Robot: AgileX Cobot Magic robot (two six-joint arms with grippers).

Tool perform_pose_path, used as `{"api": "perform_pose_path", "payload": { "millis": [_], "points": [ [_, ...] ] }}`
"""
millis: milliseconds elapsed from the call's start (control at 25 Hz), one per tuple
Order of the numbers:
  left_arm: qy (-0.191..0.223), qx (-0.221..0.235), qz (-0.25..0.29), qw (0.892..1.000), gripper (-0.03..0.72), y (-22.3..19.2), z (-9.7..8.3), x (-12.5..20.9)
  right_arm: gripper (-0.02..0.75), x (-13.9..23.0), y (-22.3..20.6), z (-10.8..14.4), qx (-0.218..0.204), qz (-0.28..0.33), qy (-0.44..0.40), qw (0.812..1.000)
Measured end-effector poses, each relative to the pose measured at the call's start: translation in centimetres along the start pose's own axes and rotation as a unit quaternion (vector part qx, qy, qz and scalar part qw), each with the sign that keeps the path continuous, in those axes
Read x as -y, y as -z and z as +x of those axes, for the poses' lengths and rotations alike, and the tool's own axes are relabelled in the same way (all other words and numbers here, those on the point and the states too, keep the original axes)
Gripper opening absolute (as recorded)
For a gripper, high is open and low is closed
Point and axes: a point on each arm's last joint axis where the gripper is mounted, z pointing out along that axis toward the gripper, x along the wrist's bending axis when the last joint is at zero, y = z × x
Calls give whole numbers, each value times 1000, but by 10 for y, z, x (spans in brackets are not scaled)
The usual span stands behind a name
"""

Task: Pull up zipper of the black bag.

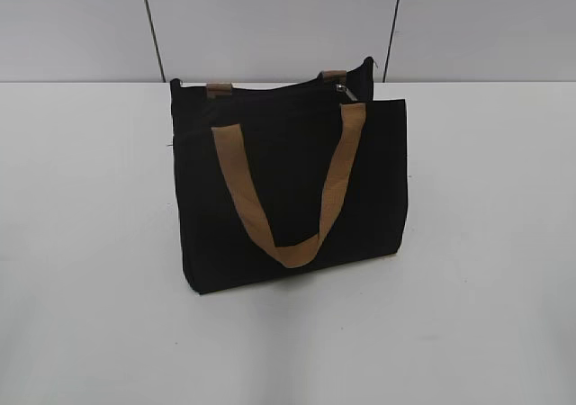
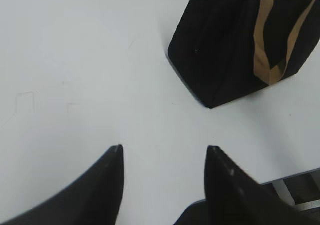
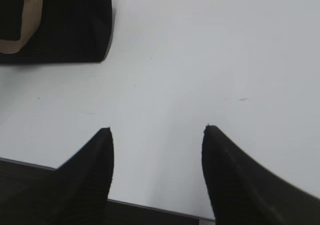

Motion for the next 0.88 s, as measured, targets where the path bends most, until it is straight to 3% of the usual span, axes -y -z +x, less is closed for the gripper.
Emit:
{"api": "perform_pose_path", "payload": {
  "millis": [520, 880],
  "points": [
    [3, -5, -1, 1000, 312, 0, 0, 0, 443, 0, 0, 0, 0, -2, 0, 1000],
    [40, -71, -5, 997, 291, 0, 1, 0, 443, -1, -1, 0, 29, -1, -17, 999]
  ]
}}
